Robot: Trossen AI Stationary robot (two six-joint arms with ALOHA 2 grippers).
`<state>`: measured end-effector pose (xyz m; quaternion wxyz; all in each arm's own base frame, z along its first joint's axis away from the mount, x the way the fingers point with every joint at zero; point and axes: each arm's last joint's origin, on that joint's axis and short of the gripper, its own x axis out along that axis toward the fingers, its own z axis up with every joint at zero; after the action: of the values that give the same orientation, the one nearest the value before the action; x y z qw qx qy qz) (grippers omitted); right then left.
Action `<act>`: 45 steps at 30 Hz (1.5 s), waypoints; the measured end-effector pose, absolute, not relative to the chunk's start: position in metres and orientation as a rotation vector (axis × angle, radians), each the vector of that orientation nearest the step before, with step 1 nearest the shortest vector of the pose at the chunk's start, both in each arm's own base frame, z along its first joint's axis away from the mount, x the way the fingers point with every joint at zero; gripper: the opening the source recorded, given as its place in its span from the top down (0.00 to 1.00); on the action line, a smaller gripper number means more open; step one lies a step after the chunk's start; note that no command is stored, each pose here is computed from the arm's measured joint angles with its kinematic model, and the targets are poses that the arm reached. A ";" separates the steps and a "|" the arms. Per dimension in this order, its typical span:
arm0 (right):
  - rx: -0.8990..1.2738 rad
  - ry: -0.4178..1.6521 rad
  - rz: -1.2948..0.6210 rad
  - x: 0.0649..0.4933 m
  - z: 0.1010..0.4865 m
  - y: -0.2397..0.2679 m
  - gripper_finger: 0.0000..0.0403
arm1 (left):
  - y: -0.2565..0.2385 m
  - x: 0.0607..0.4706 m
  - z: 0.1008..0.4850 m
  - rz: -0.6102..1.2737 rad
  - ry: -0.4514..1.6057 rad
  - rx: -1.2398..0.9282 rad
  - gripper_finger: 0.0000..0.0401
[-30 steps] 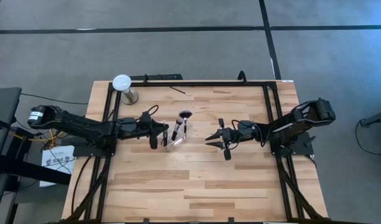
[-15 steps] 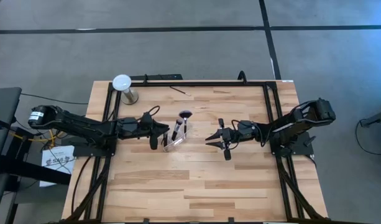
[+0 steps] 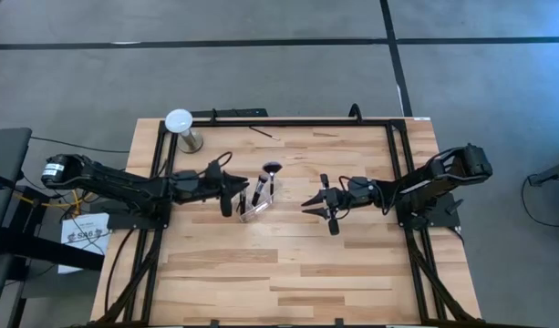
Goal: Put items in baskets/containers
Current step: Put the liner brush into the left section of the transparent organizer
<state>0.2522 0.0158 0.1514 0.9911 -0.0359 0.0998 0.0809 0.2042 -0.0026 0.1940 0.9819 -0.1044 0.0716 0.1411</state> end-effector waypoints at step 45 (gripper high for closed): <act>-0.260 0.068 0.024 0.253 0.164 -0.030 0.81 | 0.038 0.239 0.280 0.548 0.107 0.131 0.84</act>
<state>0.2525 -0.0304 0.1643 0.9909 -0.1295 0.0341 0.0120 0.2395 0.0383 0.2800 0.9591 0.0645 0.0526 0.2704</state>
